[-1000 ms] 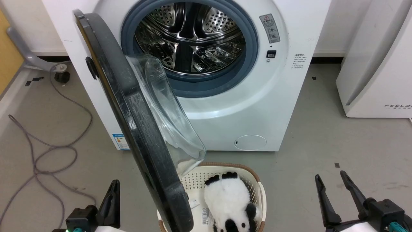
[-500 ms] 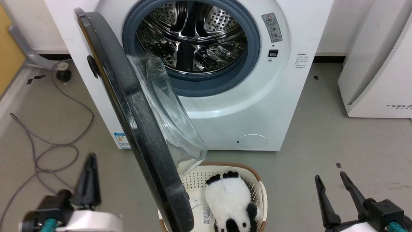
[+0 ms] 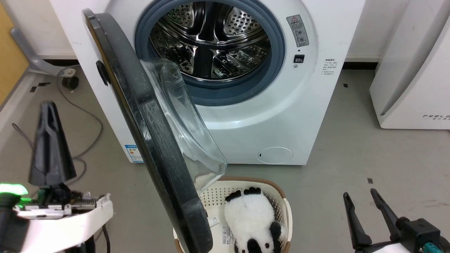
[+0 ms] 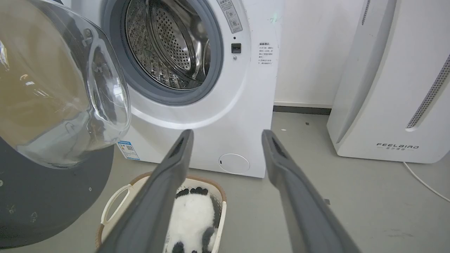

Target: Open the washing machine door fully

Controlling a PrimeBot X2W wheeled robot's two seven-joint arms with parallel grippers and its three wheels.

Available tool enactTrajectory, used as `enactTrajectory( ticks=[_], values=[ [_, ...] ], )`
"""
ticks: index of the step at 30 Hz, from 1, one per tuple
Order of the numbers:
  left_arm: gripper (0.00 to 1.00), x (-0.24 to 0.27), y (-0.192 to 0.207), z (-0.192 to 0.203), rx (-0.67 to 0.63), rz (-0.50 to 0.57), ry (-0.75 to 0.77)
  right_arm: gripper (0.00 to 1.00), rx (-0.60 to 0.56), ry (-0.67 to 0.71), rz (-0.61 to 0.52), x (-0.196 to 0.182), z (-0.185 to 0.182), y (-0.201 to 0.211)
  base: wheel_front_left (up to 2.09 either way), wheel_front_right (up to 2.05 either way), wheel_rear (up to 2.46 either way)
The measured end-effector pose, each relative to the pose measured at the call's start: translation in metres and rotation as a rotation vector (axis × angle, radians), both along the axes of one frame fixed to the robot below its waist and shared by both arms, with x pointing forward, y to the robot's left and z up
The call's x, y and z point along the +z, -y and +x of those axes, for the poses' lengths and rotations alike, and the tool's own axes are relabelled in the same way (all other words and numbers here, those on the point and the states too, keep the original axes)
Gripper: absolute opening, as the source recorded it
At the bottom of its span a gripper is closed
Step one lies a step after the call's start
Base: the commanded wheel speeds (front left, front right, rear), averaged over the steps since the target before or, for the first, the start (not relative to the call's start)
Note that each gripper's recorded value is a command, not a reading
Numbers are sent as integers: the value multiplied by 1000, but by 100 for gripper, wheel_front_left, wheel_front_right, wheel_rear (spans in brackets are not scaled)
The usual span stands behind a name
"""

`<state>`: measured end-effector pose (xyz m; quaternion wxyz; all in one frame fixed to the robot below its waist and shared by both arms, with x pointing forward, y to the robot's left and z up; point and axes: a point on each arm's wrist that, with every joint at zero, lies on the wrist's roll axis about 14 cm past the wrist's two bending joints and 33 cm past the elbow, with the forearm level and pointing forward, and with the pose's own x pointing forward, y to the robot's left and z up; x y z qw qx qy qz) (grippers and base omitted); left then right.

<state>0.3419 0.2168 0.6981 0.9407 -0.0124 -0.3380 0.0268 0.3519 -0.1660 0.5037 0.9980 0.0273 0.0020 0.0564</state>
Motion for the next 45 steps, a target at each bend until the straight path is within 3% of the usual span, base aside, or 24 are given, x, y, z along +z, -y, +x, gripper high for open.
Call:
enactTrajectory(
  ticks=[6, 11, 20, 27, 36, 45],
  values=[
    [0, 55, 33, -23, -124, 30, 198, 100, -5, -2, 0, -1, -1, 2, 0, 0, 0],
    [0, 70, 79, -39, -314, 36, 222, 100, -8, 0, 0, 0, -2, 3, 0, 0, 0],
    [0, 30, 161, -51, -664, 52, -32, 100, -2, -2, -1, 0, -2, 1, 0, 0, 0],
    [0, -26, 193, -60, -792, 21, -295, 100, 1, -3, -3, 0, -2, 0, 0, 0, 0],
    [0, -111, 200, -57, -768, 14, -644, 100, 6, -14, -3, -2, -2, -2, 0, 0, 0],
    [0, -158, 174, -31, -577, 35, -743, 100, -7, -23, -4, -4, -5, 2, 0, 0, 0]
  ],
)
